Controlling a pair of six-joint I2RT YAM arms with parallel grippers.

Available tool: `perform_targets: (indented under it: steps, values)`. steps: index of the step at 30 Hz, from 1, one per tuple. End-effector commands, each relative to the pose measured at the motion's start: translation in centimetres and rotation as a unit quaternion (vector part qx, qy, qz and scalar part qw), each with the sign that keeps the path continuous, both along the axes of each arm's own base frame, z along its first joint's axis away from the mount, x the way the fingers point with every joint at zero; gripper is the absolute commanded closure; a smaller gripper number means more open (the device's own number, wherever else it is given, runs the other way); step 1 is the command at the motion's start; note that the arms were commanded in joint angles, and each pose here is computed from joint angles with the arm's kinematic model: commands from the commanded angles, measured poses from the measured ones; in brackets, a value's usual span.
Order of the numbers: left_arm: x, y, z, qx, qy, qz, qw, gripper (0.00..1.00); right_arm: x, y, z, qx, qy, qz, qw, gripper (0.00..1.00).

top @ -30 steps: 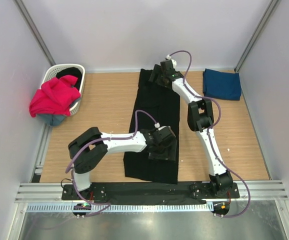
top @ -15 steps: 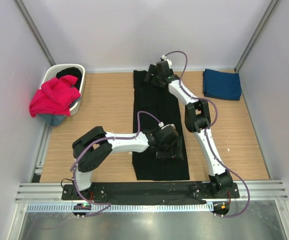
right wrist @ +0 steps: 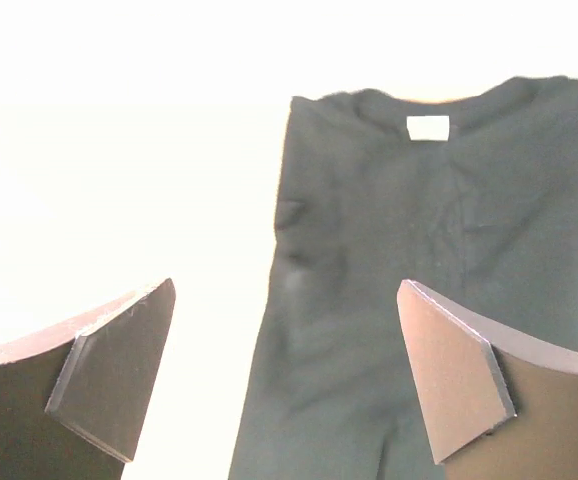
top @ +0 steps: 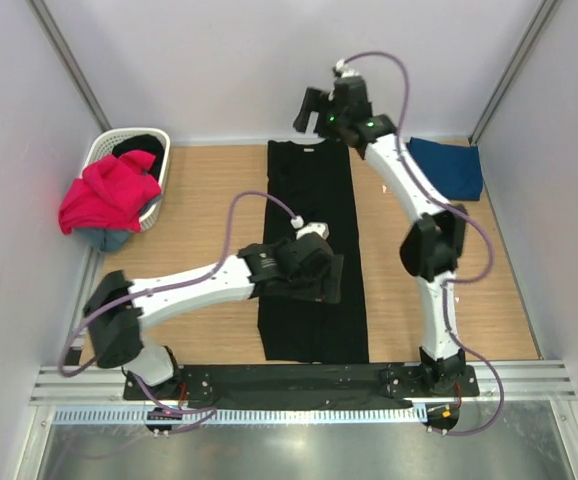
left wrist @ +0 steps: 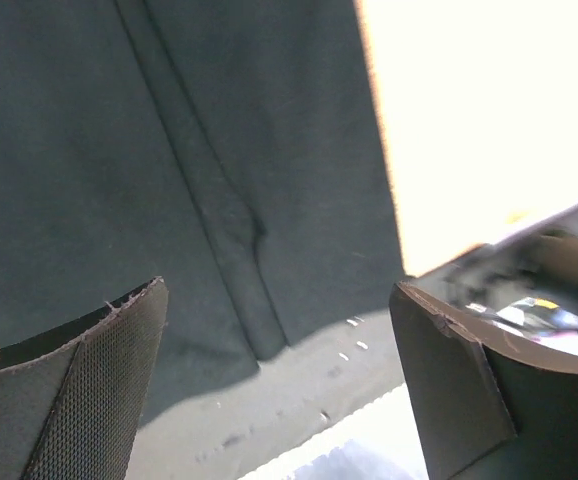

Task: Fold and stack the t-shirts
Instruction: Fold the tshirt

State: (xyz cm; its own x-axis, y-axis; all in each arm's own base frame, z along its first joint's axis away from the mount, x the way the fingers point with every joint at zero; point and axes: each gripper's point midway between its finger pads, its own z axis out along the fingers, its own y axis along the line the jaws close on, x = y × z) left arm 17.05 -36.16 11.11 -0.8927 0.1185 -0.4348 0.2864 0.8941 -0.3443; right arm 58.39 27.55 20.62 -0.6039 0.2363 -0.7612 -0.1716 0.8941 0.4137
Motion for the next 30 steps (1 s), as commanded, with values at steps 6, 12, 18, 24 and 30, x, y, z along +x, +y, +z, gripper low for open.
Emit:
perform_targets:
  steps: [6, 12, 18, 24, 30]
  values:
    - [0.2, 8.5, 6.4, -0.052, -0.068, 0.053, 0.995, 0.05, -15.4, -7.8, 11.2, 0.017, -0.029, -0.054, 0.998, 0.0]
    - [0.3, 13.1, 4.2, -0.124, -0.021, 0.124, 0.984, 0.1, -27.0, -9.7, 1.9, 0.098, 0.061, -0.05, 0.992, 0.0]
    - [-1.1, 13.2, -0.5, -0.153, 0.063, 0.144, 0.976, 0.19, -36.1, -12.8, -10.6, 0.034, 0.23, -0.062, 0.97, 0.1]
    - [-3.5, 13.9, -4.3, -0.139, 0.125, 0.158, 0.97, 0.26, -41.1, -13.5, -14.0, 0.068, 0.285, -0.074, 0.953, 0.2]
    - [-5.5, 14.8, -7.2, -0.122, 0.172, 0.173, 0.962, 0.29, -45.1, -13.1, -17.6, 0.12, 0.339, -0.075, 0.93, 0.23]
